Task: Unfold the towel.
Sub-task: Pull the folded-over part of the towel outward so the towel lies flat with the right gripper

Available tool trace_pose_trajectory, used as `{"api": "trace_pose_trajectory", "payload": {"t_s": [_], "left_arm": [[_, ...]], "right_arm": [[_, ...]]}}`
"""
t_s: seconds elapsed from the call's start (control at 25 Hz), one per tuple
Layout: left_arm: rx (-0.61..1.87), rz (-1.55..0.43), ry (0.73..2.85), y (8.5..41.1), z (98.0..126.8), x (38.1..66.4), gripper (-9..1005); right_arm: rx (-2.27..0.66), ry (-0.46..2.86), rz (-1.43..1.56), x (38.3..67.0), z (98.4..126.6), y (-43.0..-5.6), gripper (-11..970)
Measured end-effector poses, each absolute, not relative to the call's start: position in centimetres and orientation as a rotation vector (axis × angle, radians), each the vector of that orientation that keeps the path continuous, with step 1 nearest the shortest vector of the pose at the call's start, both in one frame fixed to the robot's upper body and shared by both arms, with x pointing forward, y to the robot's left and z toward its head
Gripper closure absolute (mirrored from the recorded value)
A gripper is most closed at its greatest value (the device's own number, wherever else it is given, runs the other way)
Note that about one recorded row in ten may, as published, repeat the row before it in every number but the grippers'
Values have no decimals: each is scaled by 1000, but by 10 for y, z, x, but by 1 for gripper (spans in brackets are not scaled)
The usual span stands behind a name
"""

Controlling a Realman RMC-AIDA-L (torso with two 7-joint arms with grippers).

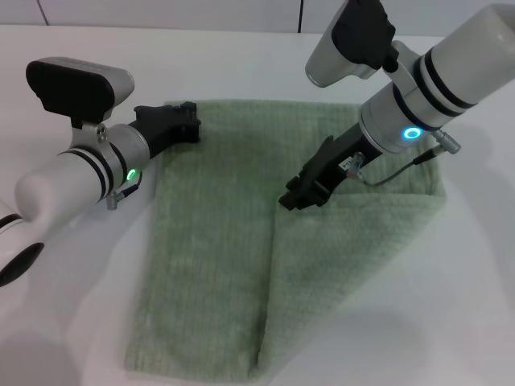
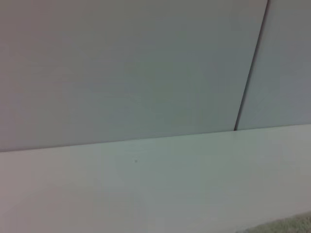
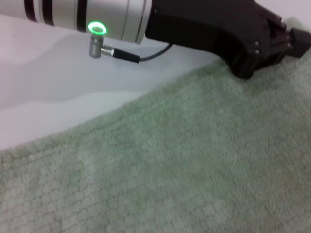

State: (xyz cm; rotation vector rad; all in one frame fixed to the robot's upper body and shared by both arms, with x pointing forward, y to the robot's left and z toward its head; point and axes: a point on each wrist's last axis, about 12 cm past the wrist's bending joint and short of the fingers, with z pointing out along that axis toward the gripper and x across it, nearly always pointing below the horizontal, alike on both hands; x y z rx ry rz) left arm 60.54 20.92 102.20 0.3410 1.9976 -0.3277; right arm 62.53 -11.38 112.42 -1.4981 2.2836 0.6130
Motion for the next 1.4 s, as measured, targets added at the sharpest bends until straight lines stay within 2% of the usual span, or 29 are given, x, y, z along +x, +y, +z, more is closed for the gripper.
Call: {"api": "trace_pose_trajectory", "payload": {"t_s": [0.16,0.36,0.56,1.4], "left_arm": [[340,-327,1998,210,1022,605,997],[339,-328,1998,210,1022,605,997],[340,-328,1997,210,1022,605,997],[339,-328,1998,210,1021,604,997]], "right_arm": [[-1498,2278,611,625,1125,-113,849],[-1498,2271,605,626,1125,-110,632],[-1486,2260,596,627,1124,-107,551],[-1510,2284,583,623,1113,-101,569]]}}
